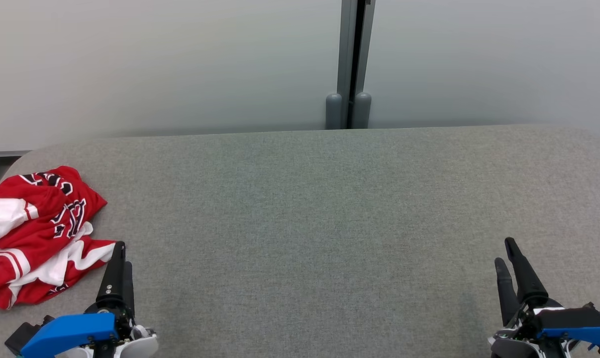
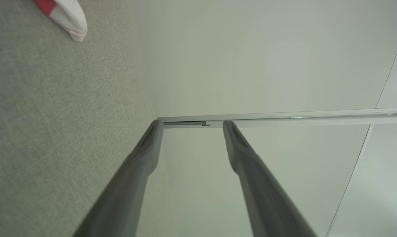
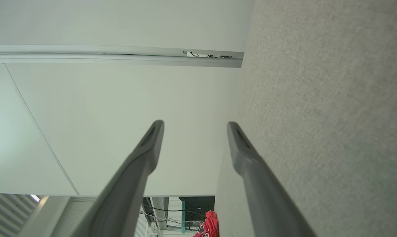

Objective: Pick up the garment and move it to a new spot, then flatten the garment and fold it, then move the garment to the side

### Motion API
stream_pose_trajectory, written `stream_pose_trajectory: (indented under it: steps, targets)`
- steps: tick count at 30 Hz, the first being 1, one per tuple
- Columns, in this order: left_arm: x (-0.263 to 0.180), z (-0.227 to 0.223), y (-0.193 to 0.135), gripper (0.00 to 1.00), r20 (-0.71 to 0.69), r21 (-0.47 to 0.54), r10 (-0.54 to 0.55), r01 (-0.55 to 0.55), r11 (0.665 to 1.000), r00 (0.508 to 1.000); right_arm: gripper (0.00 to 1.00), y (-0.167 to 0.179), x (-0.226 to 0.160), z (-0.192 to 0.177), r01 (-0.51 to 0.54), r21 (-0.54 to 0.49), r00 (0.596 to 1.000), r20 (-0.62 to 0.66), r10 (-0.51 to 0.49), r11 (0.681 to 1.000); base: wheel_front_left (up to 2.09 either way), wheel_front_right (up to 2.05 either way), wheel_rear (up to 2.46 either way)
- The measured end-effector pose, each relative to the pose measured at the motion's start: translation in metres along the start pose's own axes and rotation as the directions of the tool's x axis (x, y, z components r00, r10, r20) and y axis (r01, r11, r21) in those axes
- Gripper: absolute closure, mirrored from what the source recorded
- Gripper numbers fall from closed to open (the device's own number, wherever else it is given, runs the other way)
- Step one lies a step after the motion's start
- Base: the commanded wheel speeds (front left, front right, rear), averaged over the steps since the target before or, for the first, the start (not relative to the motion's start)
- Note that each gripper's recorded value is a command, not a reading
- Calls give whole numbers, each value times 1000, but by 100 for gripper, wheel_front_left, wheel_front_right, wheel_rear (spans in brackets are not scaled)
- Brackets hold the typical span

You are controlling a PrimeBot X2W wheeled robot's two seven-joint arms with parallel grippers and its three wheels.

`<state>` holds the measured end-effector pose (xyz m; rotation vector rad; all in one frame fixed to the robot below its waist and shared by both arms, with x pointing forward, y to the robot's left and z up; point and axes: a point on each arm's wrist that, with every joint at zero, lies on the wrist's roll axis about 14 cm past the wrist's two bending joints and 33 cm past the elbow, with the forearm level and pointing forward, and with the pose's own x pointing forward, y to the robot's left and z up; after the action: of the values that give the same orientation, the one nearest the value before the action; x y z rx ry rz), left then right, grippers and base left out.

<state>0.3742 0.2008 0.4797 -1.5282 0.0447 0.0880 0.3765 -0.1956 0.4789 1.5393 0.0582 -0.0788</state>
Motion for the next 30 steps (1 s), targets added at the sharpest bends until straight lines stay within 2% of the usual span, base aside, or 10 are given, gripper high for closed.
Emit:
stream_pose_trajectory:
  steps: [8,15,23,30]
  targets:
    - [2,1,-6,0,15,138,-11,8,990,1000,0,6,2,-3,-15,-115,1000,6,16,993,0,0,0]
    - [4,1,-12,0,26,277,-16,8,961,1000,0,11,3,-4,-27,-231,999,11,30,973,0,0,0]
    - [4,-3,-18,0,25,431,-29,15,902,999,0,16,3,-7,-46,-370,999,6,52,928,0,0,0]
    - [3,-6,-19,0,26,564,-34,13,825,999,0,20,3,-10,-60,-482,998,0,69,874,0,0,0]
